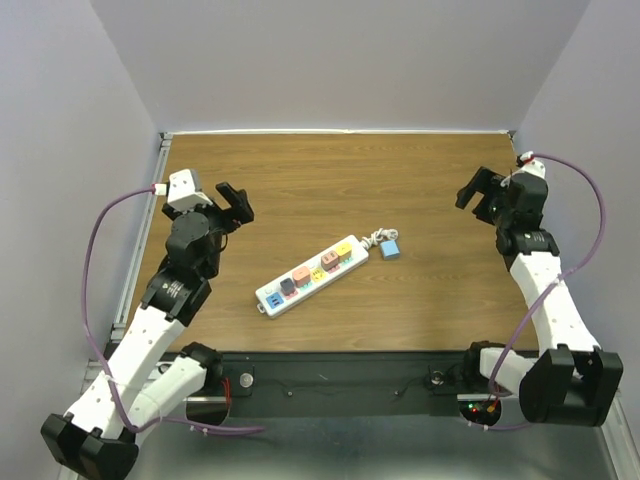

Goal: Insert the plug

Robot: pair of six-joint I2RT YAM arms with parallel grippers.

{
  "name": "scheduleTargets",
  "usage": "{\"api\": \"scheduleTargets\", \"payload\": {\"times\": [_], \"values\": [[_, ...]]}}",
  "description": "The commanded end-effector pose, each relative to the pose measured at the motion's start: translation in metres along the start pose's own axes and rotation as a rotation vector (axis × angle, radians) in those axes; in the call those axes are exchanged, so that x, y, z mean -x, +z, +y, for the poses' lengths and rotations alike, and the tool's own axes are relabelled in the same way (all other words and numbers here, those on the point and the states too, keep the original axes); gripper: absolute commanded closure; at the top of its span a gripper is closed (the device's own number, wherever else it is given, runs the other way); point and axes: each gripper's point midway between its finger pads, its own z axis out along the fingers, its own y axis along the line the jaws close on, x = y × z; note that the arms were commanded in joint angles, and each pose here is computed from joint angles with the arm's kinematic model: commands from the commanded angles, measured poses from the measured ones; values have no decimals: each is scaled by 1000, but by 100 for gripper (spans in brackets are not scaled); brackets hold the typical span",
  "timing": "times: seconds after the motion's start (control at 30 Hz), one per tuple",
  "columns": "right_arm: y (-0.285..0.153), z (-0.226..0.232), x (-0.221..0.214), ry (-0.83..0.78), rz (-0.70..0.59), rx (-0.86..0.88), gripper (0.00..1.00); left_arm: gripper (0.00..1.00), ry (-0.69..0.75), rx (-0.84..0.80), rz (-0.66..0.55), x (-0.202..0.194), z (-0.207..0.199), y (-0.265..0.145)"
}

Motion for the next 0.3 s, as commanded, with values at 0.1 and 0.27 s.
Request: {"api": "scheduleTargets", "payload": {"times": [0.1,0.27], "values": [[-14,6,31,3,-125,13,0,1,-10,42,-101,40,6,-11],[-14,4,30,4,-126,2,0,1,-2,66,-116,45,10,-12]]}}
